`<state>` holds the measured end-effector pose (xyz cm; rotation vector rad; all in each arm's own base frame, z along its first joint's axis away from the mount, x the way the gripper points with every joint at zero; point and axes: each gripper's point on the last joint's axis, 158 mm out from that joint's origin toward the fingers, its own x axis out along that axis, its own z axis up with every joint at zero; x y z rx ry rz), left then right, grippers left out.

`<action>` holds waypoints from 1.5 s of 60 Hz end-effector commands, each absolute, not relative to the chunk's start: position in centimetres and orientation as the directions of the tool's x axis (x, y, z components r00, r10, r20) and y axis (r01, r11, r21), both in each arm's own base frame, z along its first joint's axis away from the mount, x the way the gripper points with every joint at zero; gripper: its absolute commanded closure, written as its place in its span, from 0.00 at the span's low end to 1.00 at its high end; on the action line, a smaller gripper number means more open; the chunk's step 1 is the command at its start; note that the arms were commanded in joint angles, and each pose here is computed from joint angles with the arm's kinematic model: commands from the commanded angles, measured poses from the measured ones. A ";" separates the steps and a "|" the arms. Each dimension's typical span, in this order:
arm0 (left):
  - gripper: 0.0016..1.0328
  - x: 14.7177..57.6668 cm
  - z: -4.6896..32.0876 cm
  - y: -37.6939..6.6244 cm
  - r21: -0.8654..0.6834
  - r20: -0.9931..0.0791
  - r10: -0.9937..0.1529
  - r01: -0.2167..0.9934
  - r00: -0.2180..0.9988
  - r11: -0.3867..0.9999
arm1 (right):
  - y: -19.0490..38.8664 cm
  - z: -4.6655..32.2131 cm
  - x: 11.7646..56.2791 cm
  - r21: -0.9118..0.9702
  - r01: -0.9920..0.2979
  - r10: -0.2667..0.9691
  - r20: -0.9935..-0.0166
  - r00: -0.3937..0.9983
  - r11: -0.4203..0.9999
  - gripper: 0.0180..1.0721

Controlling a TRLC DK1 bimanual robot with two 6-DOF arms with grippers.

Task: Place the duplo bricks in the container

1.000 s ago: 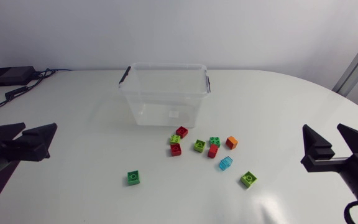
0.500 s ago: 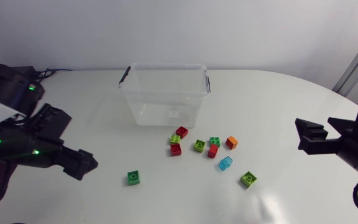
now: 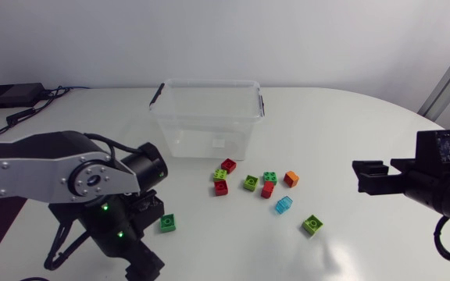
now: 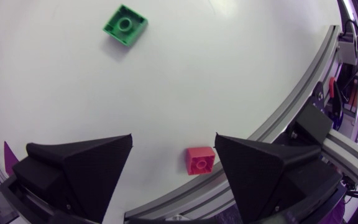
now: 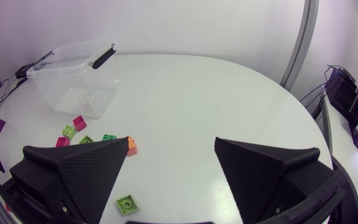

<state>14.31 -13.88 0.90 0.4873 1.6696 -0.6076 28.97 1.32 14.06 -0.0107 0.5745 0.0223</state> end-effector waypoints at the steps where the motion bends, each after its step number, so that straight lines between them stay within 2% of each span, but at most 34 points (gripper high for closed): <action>1: 0.12 11.9 -0.1 -13.0 -0.131 -0.961 0.050 0.603 -0.274 0.787 | 1.2 14.1 29.7 0.024 0.010 0.005 -0.556 0.831 1.000 0.05; 8: 0.19 10.6 -0.4 -12.4 -0.147 -0.933 0.085 0.586 -0.349 0.797 | 1.2 13.4 30.5 0.043 0.030 0.000 -0.572 0.820 0.999 0.05; 26: 0.19 6.9 -1.3 -12.4 -0.222 -0.836 0.131 0.547 -0.533 0.807 | 1.6 12.5 31.6 0.082 0.048 0.008 -0.574 0.819 0.995 0.05; 44: 0.19 6.5 -2.3 -14.3 -0.247 -0.813 0.139 0.551 -0.566 0.797 | 1.9 12.1 31.7 0.090 0.040 0.019 -0.572 0.820 0.995 0.05; 49: 0.30 6.6 -2.9 -14.3 -0.240 -0.810 0.143 0.544 -0.568 0.804 | 1.9 12.0 31.6 0.089 0.038 0.020 -0.574 0.819 0.995 0.05; 53: 0.52 6.8 -2.9 -14.4 -0.237 -0.818 0.129 0.533 -0.561 0.813 | 2.0 11.9 31.6 0.089 0.035 0.023 -0.578 0.816 0.995 0.05; 58: 0.63 7.5 -3.0 -14.0 -0.237 -0.824 0.097 0.495 -0.558 0.836 | 2.4 11.3 31.4 0.082 0.019 0.034 -0.602 0.797 0.996 0.05; 62: 0.69 7.8 -3.0 -13.6 -0.236 -0.827 0.079 0.470 -0.557 0.850 | 2.6 10.3 31.3 0.064 0.022 0.026 -0.661 0.750 0.998 0.05; 70: 0.75 9.6 -2.4 -13.3 -0.214 -0.872 0.050 0.472 -0.487 0.855 | 3.1 9.0 31.3 0.017 -0.018 0.024 -0.744 0.667 1.000 0.05; 79: 0.77 12.9 -1.0 -13.3 -0.164 -0.936 0.021 0.488 -0.352 0.857 | 4.5 7.1 30.4 -0.090 -0.186 0.019 -0.857 0.514 0.978 0.05; 86: 0.78 16.8 1.7 -13.9 -0.124 -0.984 -0.040 0.504 -0.173 0.855 | 5.9 6.1 29.5 -0.111 -0.286 0.034 -0.889 0.456 0.952 0.05; 90: 0.78 18.9 3.5 -14.2 -0.117 -0.992 -0.082 0.492 -0.093 0.863 | 7.0 5.4 28.8 -0.102 -0.342 0.061 -0.899 0.435 0.934 0.11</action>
